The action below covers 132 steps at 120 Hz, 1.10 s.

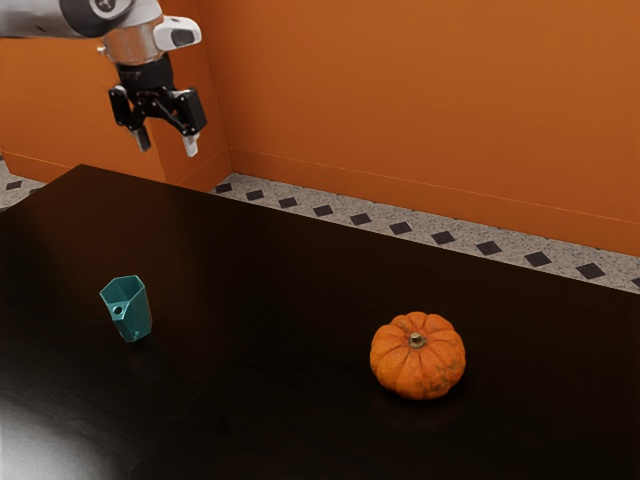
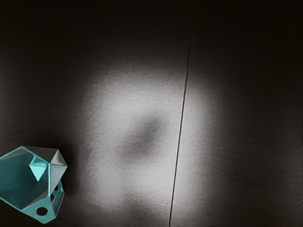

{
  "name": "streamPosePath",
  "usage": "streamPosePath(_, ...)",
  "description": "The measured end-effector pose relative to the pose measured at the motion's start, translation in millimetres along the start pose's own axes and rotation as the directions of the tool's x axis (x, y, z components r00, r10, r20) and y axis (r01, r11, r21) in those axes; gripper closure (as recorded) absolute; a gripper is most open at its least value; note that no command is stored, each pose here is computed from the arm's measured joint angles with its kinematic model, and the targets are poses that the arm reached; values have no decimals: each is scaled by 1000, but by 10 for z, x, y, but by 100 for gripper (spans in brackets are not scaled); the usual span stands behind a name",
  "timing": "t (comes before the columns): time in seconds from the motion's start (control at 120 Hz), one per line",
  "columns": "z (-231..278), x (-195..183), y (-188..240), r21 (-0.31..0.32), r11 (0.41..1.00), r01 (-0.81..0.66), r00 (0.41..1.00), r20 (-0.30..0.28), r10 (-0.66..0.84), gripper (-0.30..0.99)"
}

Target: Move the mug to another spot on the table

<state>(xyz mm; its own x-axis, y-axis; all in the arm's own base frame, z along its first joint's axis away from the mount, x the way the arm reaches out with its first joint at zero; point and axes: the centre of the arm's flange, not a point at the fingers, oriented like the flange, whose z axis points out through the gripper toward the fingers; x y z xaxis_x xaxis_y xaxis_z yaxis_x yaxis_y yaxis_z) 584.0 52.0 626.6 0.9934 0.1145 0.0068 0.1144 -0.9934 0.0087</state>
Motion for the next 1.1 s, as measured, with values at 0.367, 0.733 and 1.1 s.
streamPosePath(0.367, 320, -671, -428, -33, 995, 92, 993, 83, -89, 2)
streamPosePath(0.733, 1802, -1057, -1066, -33, 963, 267, 953, 154, -259, 2)
streamPosePath(1.1, 2735, -1186, -1382, -22, 978, 209, 978, -7, -209, 2)
